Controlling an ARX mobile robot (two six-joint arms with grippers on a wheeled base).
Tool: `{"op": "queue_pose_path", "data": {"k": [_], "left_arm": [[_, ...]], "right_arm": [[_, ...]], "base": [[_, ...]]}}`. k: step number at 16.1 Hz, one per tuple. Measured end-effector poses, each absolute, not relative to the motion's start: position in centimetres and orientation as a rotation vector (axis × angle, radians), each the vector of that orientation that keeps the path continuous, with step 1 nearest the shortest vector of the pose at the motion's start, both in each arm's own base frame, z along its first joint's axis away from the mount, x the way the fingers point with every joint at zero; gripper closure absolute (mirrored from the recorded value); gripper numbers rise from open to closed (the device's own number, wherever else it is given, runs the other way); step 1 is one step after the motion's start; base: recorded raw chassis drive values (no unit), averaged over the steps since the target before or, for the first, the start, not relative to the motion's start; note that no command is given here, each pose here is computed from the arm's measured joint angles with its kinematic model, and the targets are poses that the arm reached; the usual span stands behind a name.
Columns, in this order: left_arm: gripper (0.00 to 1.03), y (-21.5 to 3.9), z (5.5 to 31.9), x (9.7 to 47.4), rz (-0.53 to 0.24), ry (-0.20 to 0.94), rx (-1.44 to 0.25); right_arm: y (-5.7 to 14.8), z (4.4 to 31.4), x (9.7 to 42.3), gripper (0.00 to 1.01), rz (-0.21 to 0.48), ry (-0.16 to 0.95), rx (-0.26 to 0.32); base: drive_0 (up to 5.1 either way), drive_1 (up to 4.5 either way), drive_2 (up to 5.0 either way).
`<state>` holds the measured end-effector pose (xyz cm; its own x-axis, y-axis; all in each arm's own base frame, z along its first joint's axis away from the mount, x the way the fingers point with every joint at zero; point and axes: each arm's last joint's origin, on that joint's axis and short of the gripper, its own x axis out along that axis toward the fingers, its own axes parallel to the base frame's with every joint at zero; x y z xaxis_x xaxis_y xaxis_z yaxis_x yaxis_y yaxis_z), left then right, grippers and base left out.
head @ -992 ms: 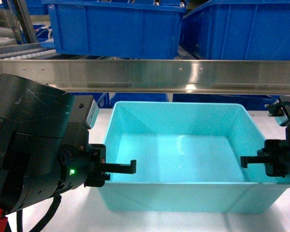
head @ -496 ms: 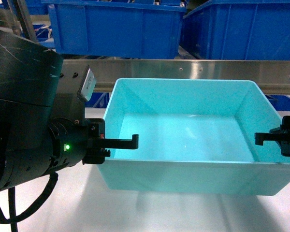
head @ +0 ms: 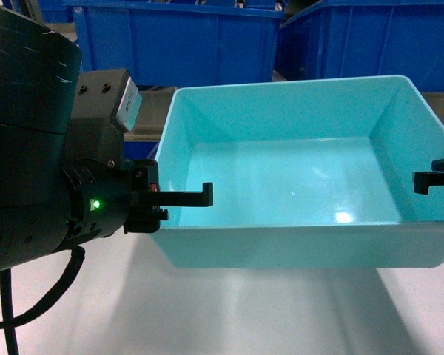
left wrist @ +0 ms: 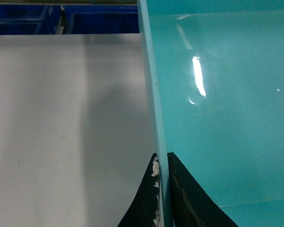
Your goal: Organize blue bins on left shelf correctly
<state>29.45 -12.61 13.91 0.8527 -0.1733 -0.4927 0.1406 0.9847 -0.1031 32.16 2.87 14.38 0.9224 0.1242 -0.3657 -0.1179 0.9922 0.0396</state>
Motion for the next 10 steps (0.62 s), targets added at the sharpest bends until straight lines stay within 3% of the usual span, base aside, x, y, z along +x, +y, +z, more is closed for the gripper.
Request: {"op": "queue_pose_path", "data": {"k": [3,8,10], "left_arm": [[1.01,-12.61,13.91,29.45,-0.165,0.524,-0.064],[1.01,-12.61,13.91,29.45,-0.165,0.524,-0.064],[1.01,-12.60,13.91,29.45,-0.164,0.523,-0.064]], "right_arm": [[2.87,14.38,32.16,0.99,0.125,0.377,0.017],[2.87,14.33,32.18,0.99,0.124,0.377,0.017],[2.87,14.30,32.18,0.99,0.124,0.378,0.017]], "base": [[0.0,-0.47,0.5],[0.1,-3.94,4.1],[-2.9,-1.40,4.5]]}}
